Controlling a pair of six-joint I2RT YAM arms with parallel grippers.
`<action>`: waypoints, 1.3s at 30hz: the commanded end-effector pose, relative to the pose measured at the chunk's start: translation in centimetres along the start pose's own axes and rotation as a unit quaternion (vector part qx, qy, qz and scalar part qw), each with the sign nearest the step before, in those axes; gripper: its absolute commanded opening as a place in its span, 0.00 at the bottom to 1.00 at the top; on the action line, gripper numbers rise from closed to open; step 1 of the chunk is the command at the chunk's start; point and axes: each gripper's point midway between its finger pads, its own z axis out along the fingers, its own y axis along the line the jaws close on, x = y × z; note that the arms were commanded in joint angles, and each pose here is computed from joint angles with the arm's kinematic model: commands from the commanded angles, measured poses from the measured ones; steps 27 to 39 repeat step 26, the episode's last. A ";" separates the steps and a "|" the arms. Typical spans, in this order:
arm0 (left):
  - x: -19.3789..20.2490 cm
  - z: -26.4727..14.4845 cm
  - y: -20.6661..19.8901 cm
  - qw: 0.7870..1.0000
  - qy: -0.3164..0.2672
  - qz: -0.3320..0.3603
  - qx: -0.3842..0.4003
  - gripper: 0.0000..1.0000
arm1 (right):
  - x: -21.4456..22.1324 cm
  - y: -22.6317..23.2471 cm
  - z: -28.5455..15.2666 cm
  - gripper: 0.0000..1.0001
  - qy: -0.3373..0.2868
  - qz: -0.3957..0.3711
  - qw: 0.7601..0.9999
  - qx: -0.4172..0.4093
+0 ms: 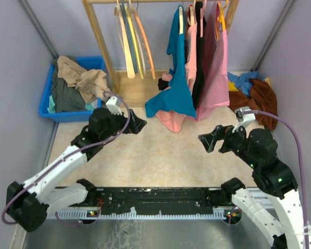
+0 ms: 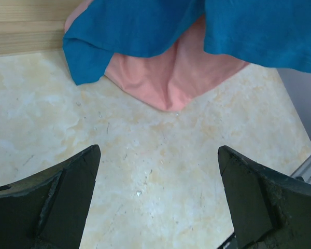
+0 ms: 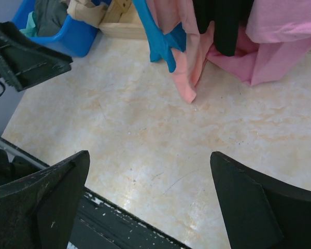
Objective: Place the t-shirt on the hanger
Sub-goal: Reset both arms
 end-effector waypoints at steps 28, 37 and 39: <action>1.6 -8.9 -1.4 1.000 -0.001 -0.010 0.029 0.99 | -1.6 -2.0 3.8 0.99 -0.027 -0.007 0.998 0.052; 1.6 -8.9 -1.4 1.000 -0.001 -0.010 0.029 0.99 | -1.6 -2.0 3.8 0.99 -0.027 -0.007 0.998 0.052; 1.6 -8.9 -1.4 1.000 -0.001 -0.010 0.029 0.99 | -1.6 -2.0 3.8 0.99 -0.027 -0.007 0.998 0.052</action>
